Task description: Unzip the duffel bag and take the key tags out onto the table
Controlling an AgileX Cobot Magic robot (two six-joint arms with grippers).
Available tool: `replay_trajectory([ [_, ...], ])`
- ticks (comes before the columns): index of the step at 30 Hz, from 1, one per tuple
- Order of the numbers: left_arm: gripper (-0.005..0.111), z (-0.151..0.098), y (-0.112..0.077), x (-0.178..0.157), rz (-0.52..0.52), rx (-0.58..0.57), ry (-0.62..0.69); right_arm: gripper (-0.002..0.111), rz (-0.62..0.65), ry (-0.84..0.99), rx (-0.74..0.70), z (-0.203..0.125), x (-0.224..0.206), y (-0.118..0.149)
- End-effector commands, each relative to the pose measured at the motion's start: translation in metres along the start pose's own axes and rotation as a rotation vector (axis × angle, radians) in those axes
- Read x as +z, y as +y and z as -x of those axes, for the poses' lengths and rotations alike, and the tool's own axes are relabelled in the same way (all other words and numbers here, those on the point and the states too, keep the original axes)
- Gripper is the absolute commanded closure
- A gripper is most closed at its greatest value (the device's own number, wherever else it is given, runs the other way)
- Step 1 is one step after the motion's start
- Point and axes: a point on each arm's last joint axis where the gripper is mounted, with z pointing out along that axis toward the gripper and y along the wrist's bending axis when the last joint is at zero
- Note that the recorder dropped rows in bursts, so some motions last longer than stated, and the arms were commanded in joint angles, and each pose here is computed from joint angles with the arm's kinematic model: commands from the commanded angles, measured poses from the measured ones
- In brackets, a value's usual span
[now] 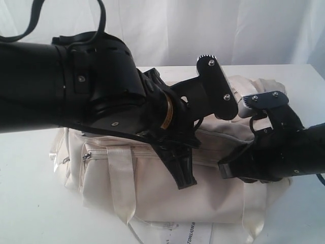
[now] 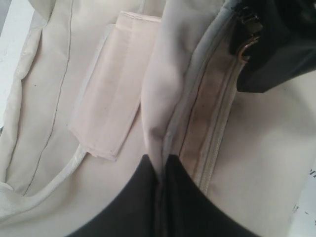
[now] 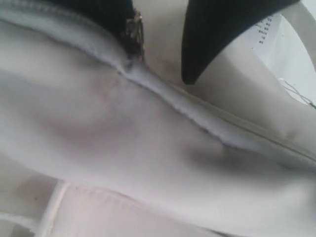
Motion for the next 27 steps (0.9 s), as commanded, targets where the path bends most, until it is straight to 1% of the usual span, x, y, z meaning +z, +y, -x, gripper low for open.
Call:
replay_trajectory([
  [1,0.107,0.004,0.0,-0.007,-0.007,-0.033,-0.037,0.097,-0.008,-0.022,-0.008,0.007,-0.004,0.001],
  [2,0.107,0.004,0.0,-0.007,-0.007,-0.033,-0.035,0.104,-0.011,-0.016,-0.019,0.007,-0.007,0.002],
  [3,0.107,0.003,0.0,-0.007,-0.007,-0.033,-0.033,0.108,-0.017,-0.012,-0.027,0.008,-0.009,0.002],
  [6,0.107,0.003,0.0,-0.007,-0.007,-0.033,-0.028,0.108,-0.068,0.022,-0.016,0.006,-0.017,0.0],
  [8,0.107,0.002,0.0,-0.007,-0.007,-0.033,-0.023,0.108,-0.126,0.045,0.013,0.004,-0.023,-0.003],
  [14,0.107,0.001,0.0,-0.007,-0.008,-0.033,-0.003,0.108,-0.268,0.078,-0.006,0.007,-0.038,-0.011],
  [20,0.107,0.001,0.0,-0.007,-0.008,-0.033,-0.003,0.108,-0.332,0.111,-0.023,0.008,-0.042,-0.016],
  [27,0.107,-0.001,0.0,-0.007,-0.009,-0.035,0.014,0.108,-0.413,0.106,-0.019,0.013,-0.048,-0.021],
])
